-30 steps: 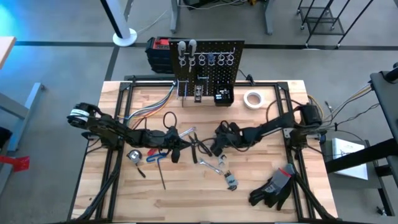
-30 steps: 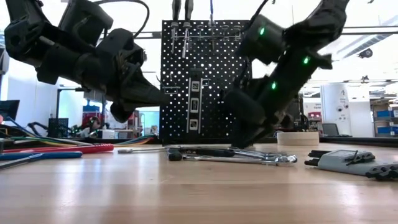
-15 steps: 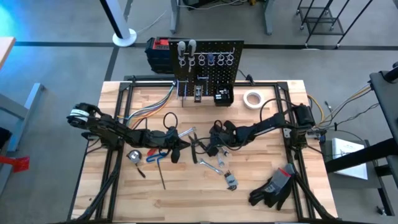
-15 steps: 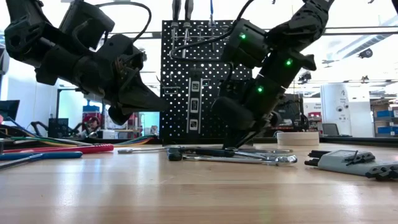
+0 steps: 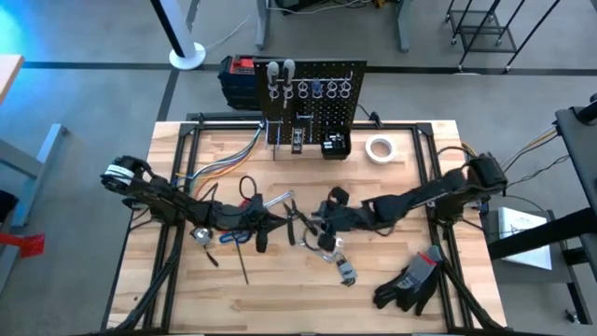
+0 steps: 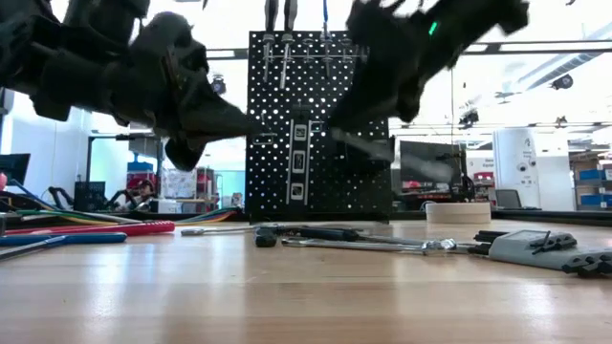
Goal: Hang tools onto peg board
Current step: Hang the wrench on the peg board
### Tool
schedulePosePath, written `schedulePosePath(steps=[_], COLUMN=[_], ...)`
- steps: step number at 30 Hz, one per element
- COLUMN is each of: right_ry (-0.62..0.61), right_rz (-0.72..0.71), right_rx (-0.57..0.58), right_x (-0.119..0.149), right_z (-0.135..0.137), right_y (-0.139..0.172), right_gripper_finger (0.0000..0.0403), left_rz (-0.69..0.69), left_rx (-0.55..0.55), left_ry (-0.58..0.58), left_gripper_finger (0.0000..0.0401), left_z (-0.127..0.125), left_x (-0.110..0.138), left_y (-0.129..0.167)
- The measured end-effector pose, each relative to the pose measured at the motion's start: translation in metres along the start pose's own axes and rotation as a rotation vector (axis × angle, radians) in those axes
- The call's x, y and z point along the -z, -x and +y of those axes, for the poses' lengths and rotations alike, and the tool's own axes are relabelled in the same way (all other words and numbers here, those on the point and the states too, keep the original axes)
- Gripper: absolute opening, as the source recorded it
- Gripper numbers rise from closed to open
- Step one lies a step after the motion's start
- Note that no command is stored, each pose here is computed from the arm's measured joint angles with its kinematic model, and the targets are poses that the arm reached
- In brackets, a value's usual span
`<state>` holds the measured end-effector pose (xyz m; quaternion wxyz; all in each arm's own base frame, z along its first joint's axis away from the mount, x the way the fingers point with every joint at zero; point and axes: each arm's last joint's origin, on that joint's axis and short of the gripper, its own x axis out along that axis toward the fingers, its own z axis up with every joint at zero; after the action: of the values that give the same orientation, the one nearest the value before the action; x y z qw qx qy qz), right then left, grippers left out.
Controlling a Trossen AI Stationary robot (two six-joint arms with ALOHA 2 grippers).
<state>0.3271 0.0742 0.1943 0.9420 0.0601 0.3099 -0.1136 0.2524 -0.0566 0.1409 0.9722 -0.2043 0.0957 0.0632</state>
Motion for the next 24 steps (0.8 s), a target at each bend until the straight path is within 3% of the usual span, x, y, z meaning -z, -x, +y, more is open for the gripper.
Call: schedulePosePath(steps=[5, 12, 20, 24], right_ry=[0.039, 0.110, 0.145, 0.142], right_rz=[-0.104, -0.286, -0.369, -0.387], right_rx=[-0.036, -0.046, -0.083, -0.069], right_x=[-0.013, -0.028, -0.032, -0.033], right_z=[0.011, 0.021, 0.027, 0.029], right_y=[0.027, 0.032, 0.026, 0.027], right_gripper_finger=[0.0064, 0.0064, 0.0064, 0.0064], left_rz=[-0.089, -0.282, -0.320, -0.357], left_rx=[0.082, 0.180, 0.167, 0.103], left_ry=[-0.006, -0.047, -0.116, -0.066], left_gripper_finger=[0.0000, 0.0012, 0.0120, 0.0173], left_z=[-0.012, -0.021, -0.032, -0.029], left_x=[0.001, 0.005, 0.017, 0.013], left_y=[0.000, -0.016, -0.060, -0.067])
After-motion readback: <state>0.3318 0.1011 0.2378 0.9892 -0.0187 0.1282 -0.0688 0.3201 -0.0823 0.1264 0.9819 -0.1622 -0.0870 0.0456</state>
